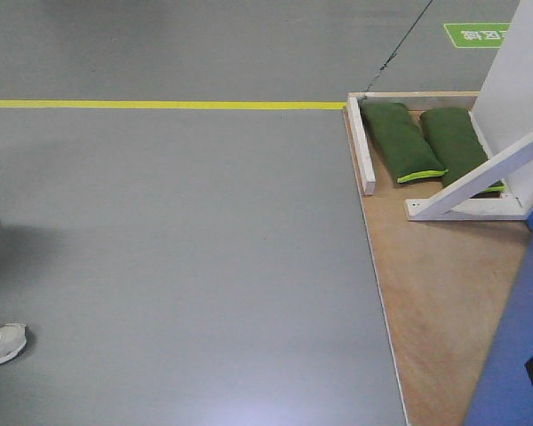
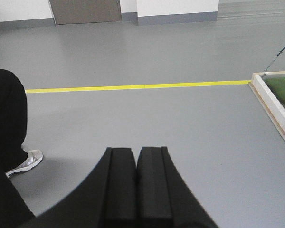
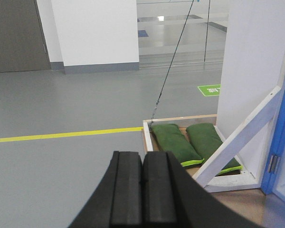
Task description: Move to blue door and open it
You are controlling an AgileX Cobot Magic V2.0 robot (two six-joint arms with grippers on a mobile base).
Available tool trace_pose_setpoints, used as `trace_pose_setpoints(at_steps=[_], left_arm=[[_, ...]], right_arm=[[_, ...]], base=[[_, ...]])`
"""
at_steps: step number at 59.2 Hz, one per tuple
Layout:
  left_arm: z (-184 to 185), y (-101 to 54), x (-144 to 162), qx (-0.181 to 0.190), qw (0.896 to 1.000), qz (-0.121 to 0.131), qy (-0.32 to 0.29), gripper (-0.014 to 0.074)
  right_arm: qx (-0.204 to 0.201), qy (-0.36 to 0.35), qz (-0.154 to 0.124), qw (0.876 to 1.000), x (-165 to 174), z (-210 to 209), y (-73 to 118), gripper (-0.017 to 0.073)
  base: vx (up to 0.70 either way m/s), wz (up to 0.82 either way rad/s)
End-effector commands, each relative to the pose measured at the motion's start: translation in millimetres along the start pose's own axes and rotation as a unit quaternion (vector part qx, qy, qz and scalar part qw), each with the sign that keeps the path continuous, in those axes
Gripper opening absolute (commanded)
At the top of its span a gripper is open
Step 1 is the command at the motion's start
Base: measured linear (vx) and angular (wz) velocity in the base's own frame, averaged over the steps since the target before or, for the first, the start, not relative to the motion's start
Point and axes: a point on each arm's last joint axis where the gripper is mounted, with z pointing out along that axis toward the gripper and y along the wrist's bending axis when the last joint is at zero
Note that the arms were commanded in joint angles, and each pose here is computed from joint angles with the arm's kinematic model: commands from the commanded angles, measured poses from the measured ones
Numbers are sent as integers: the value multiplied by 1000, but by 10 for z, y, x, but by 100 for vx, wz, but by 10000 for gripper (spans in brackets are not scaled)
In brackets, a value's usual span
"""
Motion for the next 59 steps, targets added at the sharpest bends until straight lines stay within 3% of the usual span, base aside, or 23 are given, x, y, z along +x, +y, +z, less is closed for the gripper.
trace_pose_setpoints(at_steps=[1, 59], left_arm=[[-9, -2, -65, 2, 999, -1, -45, 70], [-8, -2, -64, 2, 999, -1, -44, 70]], right_arm=[[-1, -43, -3, 999, -20, -3, 1, 2], [7, -45, -2, 999, -133, -7, -7, 2]], base=[[13, -5], [2, -1]])
